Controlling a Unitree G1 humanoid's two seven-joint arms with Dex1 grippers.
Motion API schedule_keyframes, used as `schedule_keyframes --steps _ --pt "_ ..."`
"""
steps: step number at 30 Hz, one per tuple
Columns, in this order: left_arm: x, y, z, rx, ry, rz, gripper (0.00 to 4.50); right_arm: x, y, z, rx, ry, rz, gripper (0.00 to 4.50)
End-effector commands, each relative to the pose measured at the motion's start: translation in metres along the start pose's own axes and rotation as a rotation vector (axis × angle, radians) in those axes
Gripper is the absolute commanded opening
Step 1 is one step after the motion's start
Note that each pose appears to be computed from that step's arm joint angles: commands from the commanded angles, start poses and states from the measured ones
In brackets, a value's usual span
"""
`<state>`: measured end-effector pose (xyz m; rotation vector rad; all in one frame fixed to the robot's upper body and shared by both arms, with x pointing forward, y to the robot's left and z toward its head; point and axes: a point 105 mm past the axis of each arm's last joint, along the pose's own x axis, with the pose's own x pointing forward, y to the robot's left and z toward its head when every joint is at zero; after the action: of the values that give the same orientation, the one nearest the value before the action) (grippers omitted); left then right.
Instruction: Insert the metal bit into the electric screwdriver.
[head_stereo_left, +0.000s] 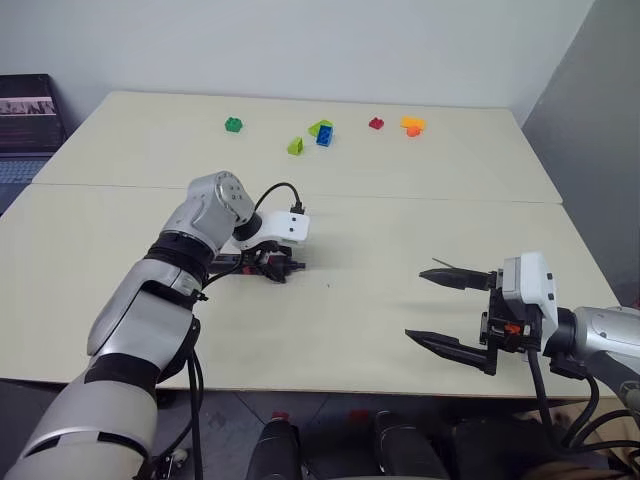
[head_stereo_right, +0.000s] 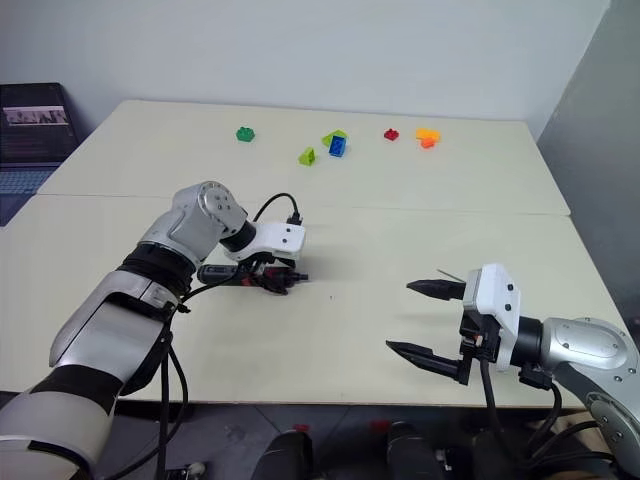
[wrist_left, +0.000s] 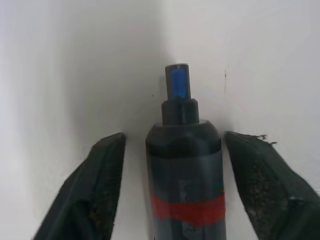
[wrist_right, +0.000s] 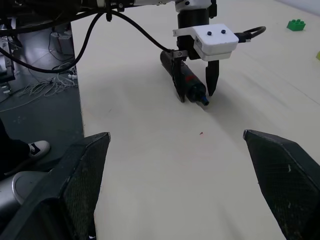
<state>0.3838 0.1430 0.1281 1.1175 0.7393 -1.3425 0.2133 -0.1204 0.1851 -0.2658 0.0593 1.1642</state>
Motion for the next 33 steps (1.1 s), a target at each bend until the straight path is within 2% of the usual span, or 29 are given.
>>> schedule_keyframes --steps 1,4,16,23,27,33 --pt "0.001 -0.001 0.009 0.035 -0.011 -0.007 2.16 0.001 0.005 0.009 -0.027 -0.024 0.02 4.5" --pt "0.002 -0.004 0.009 0.043 -0.014 -0.016 1.65 0.001 0.005 0.009 -0.028 -0.022 0.018 4.5" --pt "-0.009 -0.006 -0.005 0.077 0.026 0.006 1.65 0.001 0.004 0.009 -0.028 -0.018 0.023 4.5" --pt "-0.014 -0.004 0.003 0.093 -0.031 0.037 1.65 0.002 0.003 0.01 -0.033 -0.016 0.026 4.5" --pt "-0.037 0.009 0.038 0.095 -0.216 0.129 1.65 0.0 0.002 0.013 -0.037 -0.02 0.019 4.5" --pt "-0.074 0.023 0.1 0.029 -0.611 0.293 1.65 -0.002 -0.001 0.022 -0.021 -0.051 0.01 4.5"
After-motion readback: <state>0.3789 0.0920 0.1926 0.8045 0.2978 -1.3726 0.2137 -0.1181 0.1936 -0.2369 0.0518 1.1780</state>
